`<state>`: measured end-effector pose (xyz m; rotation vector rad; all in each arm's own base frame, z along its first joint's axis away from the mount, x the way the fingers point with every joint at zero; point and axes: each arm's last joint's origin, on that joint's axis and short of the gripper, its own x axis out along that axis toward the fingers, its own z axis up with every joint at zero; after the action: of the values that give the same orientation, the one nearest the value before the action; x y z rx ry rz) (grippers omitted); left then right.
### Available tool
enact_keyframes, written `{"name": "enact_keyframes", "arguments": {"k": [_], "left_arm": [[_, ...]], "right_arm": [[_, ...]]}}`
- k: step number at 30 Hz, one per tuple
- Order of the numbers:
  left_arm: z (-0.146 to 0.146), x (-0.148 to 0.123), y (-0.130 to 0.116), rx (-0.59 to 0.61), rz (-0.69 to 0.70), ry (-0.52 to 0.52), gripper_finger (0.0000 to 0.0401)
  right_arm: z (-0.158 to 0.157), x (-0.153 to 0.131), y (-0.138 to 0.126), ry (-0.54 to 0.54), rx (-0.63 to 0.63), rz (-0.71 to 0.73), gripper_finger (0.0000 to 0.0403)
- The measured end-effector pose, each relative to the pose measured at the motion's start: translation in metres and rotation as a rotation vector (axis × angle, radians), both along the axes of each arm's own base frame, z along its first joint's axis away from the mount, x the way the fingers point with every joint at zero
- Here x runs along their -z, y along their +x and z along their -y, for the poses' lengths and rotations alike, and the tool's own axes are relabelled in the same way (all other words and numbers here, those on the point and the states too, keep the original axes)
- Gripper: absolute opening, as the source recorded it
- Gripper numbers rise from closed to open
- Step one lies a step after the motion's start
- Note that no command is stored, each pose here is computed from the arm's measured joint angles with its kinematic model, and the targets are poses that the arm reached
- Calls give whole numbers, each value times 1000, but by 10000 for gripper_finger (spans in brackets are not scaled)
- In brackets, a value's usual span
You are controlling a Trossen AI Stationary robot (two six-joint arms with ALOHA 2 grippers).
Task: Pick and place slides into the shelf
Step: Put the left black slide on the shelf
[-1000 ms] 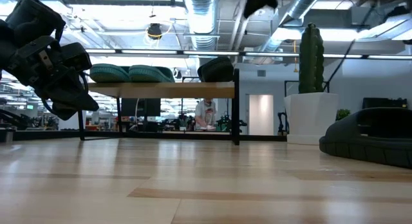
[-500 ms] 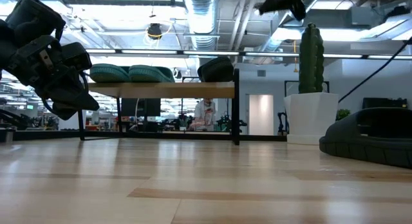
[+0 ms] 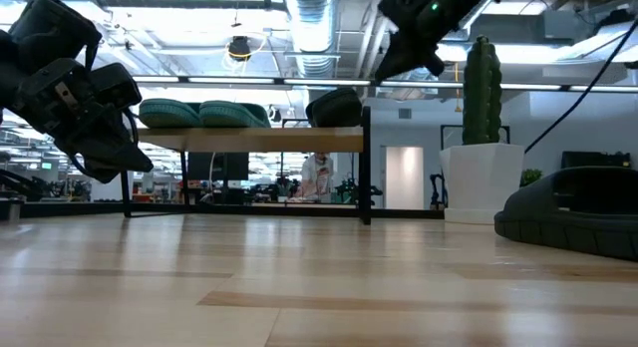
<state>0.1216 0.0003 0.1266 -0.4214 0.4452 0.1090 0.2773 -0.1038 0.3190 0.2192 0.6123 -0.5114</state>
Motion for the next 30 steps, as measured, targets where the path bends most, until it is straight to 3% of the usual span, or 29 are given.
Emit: {"name": "enact_keyframes", "arguments": {"k": [30], "left_arm": [[0,2,-1,1,-20,1,0]], "right_arm": [[28,35,22,32,39,-71,0]]}}
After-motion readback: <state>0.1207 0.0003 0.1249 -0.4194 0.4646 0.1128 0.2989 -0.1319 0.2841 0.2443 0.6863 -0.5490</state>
